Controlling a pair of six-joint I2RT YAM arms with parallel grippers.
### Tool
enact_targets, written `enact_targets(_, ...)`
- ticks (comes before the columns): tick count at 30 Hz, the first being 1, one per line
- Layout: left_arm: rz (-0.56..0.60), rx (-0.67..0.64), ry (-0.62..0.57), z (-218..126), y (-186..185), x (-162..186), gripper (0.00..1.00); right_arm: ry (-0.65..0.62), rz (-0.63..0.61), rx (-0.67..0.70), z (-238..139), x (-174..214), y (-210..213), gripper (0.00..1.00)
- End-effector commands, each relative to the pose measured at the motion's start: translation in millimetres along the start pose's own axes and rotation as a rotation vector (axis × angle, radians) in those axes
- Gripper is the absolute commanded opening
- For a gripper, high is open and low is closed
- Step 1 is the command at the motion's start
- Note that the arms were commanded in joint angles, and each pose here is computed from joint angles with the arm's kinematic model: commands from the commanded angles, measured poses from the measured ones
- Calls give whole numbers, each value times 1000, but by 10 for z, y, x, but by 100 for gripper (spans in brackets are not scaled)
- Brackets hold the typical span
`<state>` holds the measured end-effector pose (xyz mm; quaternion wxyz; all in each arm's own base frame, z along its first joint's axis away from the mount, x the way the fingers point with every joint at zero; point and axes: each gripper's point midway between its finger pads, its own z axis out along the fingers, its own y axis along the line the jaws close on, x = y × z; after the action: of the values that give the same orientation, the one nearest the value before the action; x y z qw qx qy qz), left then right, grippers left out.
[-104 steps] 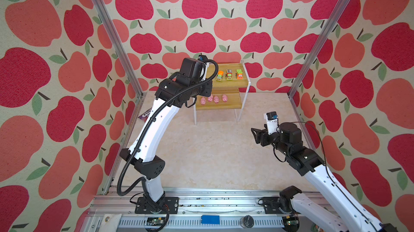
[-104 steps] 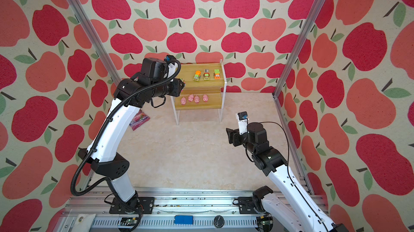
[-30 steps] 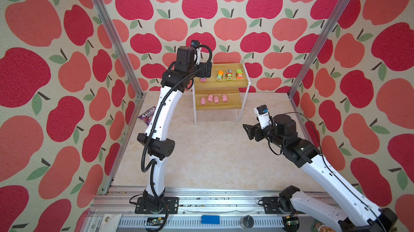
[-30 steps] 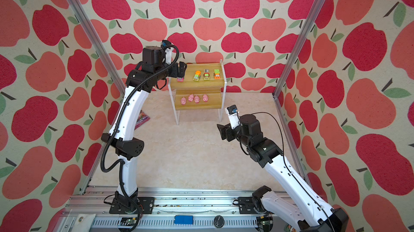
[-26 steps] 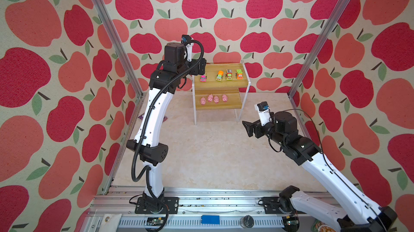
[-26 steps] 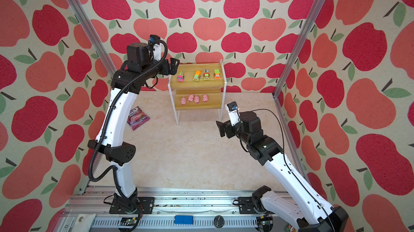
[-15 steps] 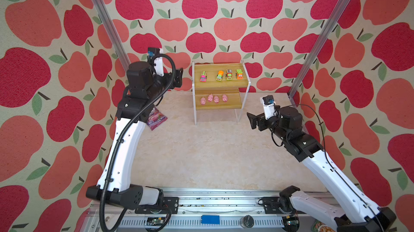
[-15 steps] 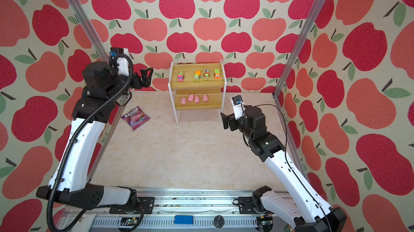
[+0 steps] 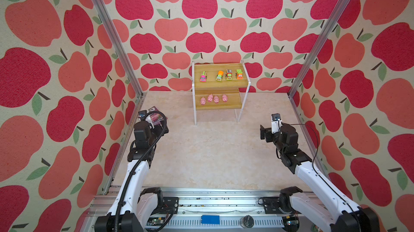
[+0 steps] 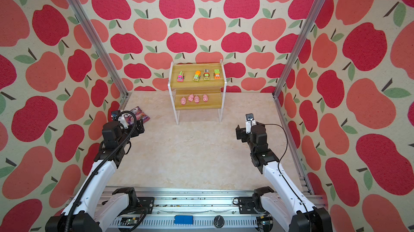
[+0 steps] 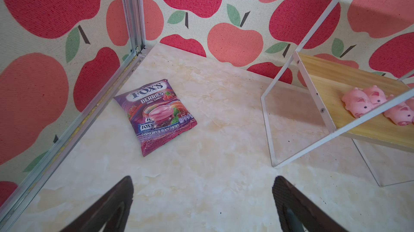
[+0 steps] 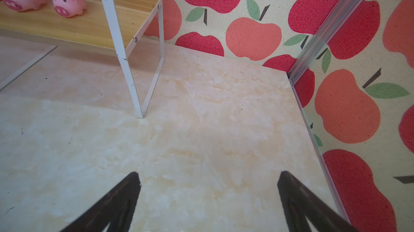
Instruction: Place and organize the plastic toys onto the shelf
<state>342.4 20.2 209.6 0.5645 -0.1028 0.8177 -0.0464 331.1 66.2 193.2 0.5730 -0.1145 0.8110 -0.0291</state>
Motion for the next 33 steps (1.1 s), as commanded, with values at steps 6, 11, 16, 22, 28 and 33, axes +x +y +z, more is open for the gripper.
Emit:
enact_targets(6, 136, 58, -103, 243, -17, 114, 99, -132, 51, 29, 85, 78, -201, 99)
enact_targets(11, 158, 15, -63, 444, 131, 418, 99, -145, 65, 43, 179, 267, -242, 99)
enact_targets(16, 144, 20, -38, 541, 227, 603, 99, -120, 69, 35, 337, 441, -199, 99)
enact_targets(22, 14, 10, -47, 671, 519, 685, 99, -83, 49, 68, 565, 579, -231, 99)
enact_targets(28, 20, 28, -41, 790, 548, 734, 99, -110, 40, 132, 637, 607, -365, 99)
enact_targets(33, 139, 59, -32, 865, 343, 960, 99, -135, 79, 140, 702, 775, -409, 99)
